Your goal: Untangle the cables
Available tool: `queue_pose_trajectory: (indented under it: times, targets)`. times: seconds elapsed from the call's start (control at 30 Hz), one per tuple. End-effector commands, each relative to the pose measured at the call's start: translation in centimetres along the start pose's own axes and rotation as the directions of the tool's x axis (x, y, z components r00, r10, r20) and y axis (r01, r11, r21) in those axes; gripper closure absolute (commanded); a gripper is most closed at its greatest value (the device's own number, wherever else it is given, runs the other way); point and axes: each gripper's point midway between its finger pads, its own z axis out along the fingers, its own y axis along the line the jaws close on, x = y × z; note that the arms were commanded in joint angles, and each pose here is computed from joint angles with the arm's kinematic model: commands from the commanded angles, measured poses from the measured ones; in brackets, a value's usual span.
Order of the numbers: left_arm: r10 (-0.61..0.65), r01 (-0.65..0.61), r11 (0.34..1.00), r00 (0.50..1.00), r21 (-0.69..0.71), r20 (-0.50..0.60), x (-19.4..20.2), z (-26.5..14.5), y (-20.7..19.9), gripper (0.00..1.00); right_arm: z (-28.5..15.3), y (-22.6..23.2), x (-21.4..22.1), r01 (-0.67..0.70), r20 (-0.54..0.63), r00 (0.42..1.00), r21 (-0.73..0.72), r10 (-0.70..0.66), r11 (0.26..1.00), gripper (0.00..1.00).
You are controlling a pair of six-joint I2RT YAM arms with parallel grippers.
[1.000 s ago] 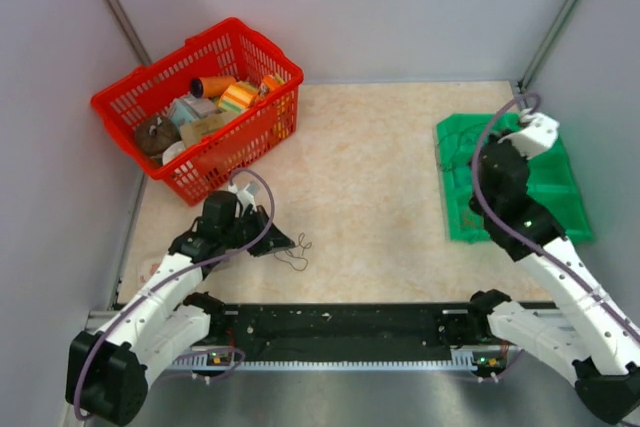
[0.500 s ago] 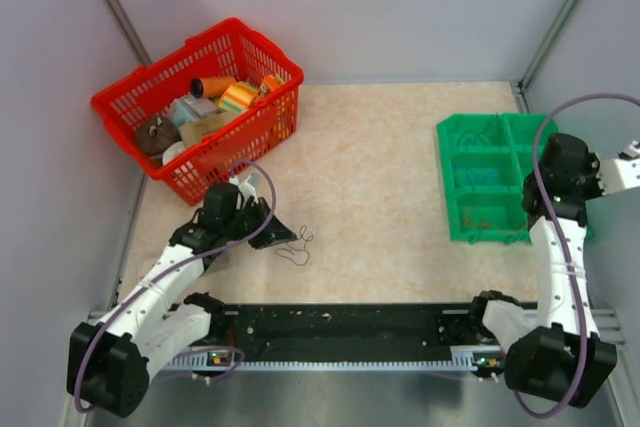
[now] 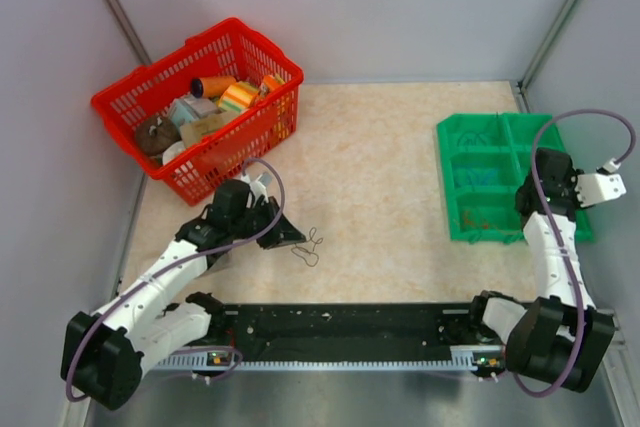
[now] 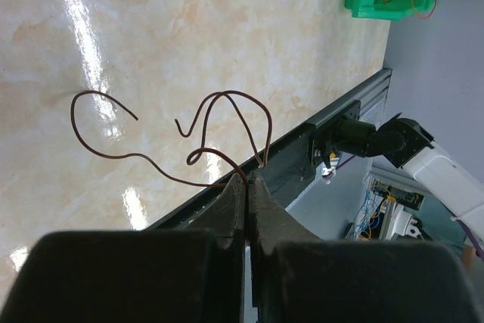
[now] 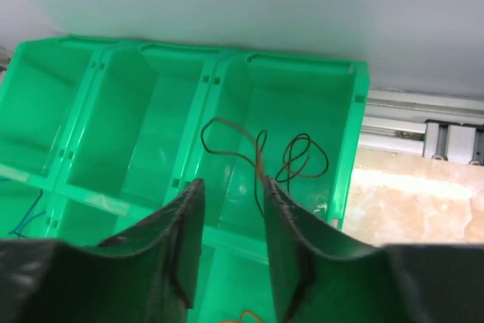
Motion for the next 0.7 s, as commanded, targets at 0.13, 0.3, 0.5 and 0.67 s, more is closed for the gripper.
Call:
queue_pose_trajectory:
  times: [0.13, 0.3, 0.5, 0.67]
  targets:
    - [0.032, -0.033, 0.999, 0.999, 0.033, 0.036, -0.7, 0.2, -1.2, 1.0, -5.0, 4.5, -3.8, 0.004, -0.045, 0.999, -0.311, -0.019, 0.95, 0.3]
    - [0.035, -0.036, 0.998, 0.999, 0.048, 0.015, -0.5, 1.1, -1.7, 1.0, -14.7, 11.7, 2.7, 0.006, -0.185, 0.944, -0.818, -0.273, 0.575, 0.27]
    - [0.037, -0.036, 0.999, 0.999, 0.032, -0.021, 0.6, 2.2, -1.2, 1.0, -31.3, 11.0, 15.4, -0.113, -0.049, 0.735, -0.992, -0.677, -0.051, 0.27]
    - [0.017, -0.017, 1.0, 0.999, 0.003, -0.029, 1.6, 2.6, 0.4, 1.0, -39.0, 6.5, 21.9, -0.192, 0.101, 0.649, -0.937, -0.754, -0.291, 0.25]
